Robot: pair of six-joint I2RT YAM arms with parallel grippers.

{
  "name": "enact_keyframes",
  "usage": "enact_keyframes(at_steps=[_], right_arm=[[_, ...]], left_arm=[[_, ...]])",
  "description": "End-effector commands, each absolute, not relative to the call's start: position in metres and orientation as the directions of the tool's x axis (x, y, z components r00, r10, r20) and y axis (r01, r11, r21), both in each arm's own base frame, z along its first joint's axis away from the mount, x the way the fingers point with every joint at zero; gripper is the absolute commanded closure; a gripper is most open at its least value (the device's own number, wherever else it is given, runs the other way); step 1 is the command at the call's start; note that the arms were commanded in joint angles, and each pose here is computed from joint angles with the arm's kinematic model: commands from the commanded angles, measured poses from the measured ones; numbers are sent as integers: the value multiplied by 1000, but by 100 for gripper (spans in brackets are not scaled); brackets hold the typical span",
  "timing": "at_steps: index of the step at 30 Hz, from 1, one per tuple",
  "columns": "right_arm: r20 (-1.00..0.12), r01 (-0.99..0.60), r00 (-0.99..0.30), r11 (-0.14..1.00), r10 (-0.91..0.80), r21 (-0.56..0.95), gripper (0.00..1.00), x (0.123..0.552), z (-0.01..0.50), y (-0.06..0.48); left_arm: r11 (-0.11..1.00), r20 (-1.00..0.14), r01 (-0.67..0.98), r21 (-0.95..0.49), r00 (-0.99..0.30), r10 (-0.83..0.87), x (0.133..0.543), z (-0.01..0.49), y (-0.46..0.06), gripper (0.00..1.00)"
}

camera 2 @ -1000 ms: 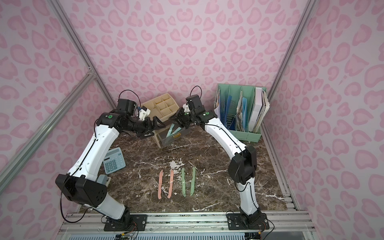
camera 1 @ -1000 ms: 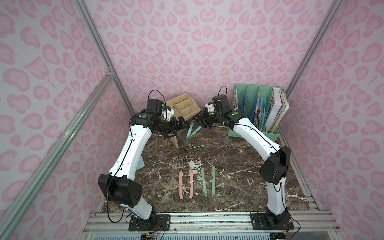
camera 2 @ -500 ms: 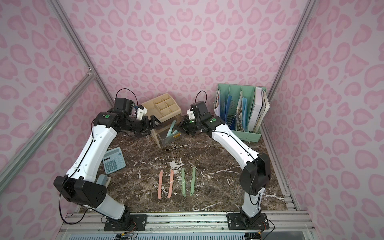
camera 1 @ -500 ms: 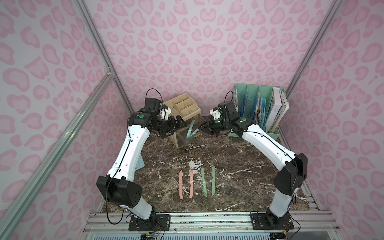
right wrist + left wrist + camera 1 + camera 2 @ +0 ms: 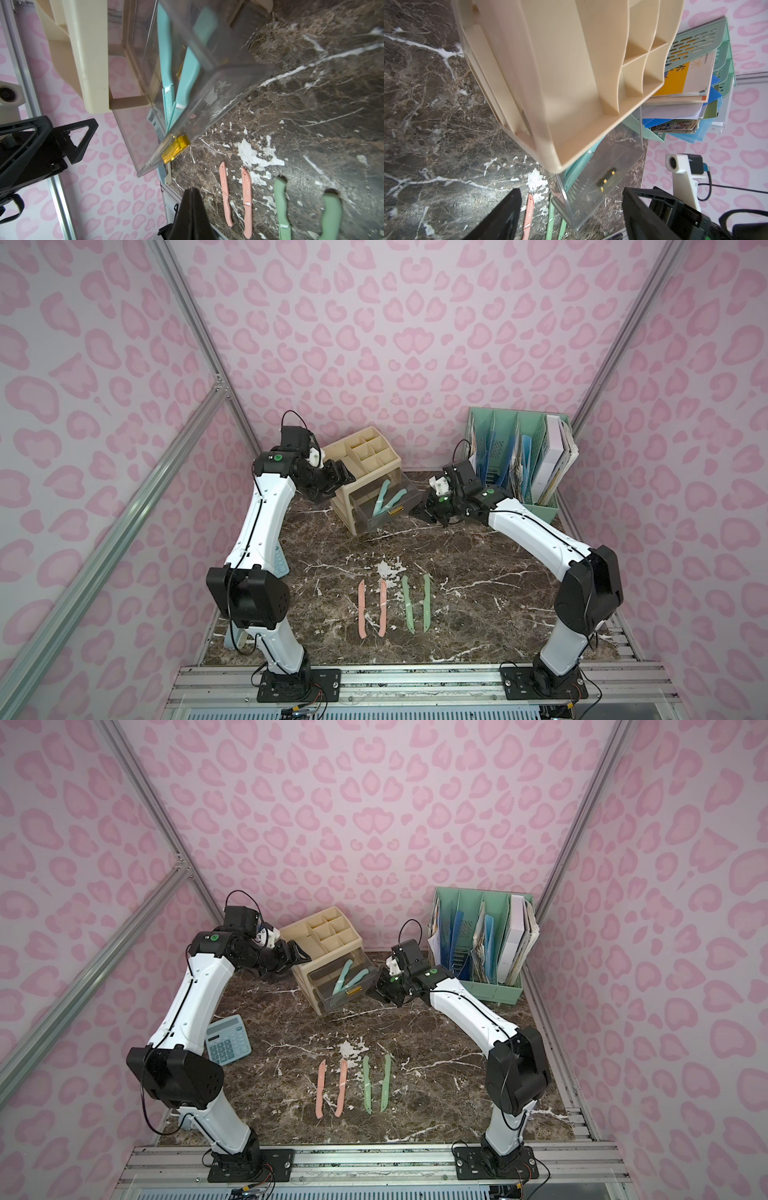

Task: Place the fruit knives into the drawer by color
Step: Close the drawer in the storage box.

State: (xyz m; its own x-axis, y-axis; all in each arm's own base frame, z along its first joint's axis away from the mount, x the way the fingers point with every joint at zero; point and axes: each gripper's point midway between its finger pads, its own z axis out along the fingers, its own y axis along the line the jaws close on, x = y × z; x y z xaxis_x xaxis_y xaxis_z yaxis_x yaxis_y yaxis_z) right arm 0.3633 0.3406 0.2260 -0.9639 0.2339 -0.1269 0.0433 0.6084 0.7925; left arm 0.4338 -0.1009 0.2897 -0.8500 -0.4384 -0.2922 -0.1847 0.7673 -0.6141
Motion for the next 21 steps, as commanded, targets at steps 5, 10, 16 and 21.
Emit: enact_keyframes(at_steps=[5,10,16,21], right_arm=[[-140,21,-966,606,218,795,95,375,220,336],[-135,24,-967,603,217,797,95,380,216,335],[-129,28,-968,606,214,795,96,385,210,337],[-130,25,-969,605,210,796,96,391,209,338]], left_arm=[[790,-299,-215,-574,-843,-447,454,283,-90,33],[800,-285,-228,-556,-851,-441,460,274,-87,42],[818,-265,-243,-522,-865,-426,459,260,-83,42],[833,-269,-248,-495,-867,-418,459,256,-80,42]])
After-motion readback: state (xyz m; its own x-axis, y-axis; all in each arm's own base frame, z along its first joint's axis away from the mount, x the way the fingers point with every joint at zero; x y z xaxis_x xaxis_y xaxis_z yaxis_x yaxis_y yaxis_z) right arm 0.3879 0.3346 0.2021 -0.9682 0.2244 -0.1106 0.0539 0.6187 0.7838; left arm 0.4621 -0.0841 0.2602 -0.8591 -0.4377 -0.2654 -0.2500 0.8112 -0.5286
